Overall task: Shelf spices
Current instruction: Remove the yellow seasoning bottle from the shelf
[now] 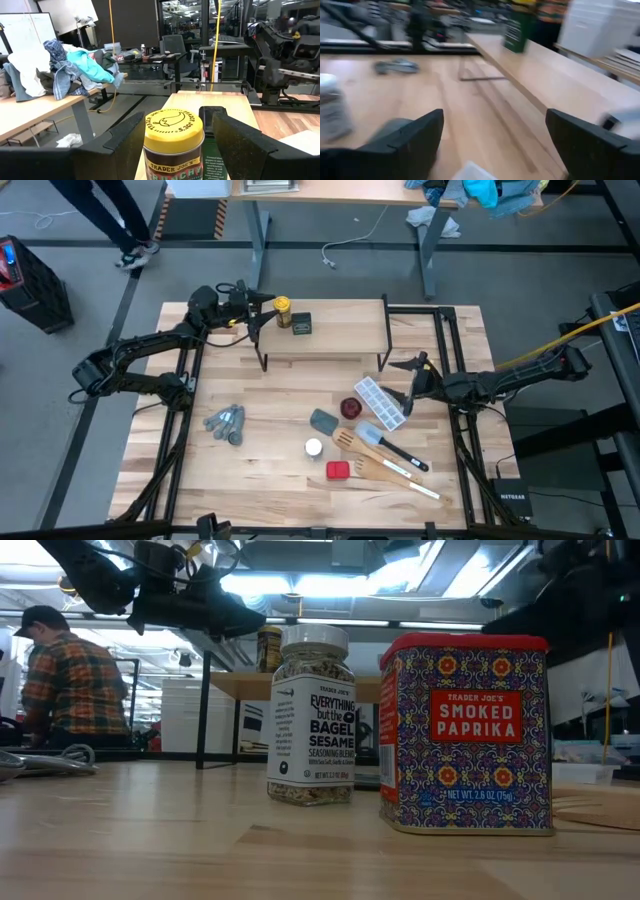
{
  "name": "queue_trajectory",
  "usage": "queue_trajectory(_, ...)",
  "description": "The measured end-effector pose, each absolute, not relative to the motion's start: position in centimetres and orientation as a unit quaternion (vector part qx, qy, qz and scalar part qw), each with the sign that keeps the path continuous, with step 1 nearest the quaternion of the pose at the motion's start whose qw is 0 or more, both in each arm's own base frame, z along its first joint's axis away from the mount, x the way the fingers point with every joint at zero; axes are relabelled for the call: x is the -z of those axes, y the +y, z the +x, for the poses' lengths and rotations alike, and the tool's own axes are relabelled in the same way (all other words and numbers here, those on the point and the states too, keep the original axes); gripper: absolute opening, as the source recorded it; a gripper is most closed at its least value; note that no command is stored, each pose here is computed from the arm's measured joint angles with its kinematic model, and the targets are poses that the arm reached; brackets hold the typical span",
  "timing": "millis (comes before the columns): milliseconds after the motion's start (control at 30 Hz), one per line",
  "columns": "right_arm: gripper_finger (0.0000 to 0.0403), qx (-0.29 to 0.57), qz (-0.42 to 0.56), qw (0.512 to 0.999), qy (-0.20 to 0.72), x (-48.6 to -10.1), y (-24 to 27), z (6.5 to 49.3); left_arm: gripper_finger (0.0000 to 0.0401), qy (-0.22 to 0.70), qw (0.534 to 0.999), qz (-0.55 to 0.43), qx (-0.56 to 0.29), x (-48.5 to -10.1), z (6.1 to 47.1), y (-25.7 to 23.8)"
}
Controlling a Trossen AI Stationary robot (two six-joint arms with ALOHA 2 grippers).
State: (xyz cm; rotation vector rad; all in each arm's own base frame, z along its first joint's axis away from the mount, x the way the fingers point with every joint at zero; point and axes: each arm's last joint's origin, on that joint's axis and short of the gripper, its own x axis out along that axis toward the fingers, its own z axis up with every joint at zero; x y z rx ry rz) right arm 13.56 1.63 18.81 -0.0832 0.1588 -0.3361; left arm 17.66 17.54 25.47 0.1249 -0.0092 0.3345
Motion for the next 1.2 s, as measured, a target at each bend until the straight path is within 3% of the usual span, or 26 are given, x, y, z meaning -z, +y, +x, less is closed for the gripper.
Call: queue_trajectory(1200,0.0356,0.147,-0.042,0.982,0.115,-17.3,1.6,13.1,0.0224,-0.005,0.984,0.062,-0.166,-25.5,17.7,17.5)
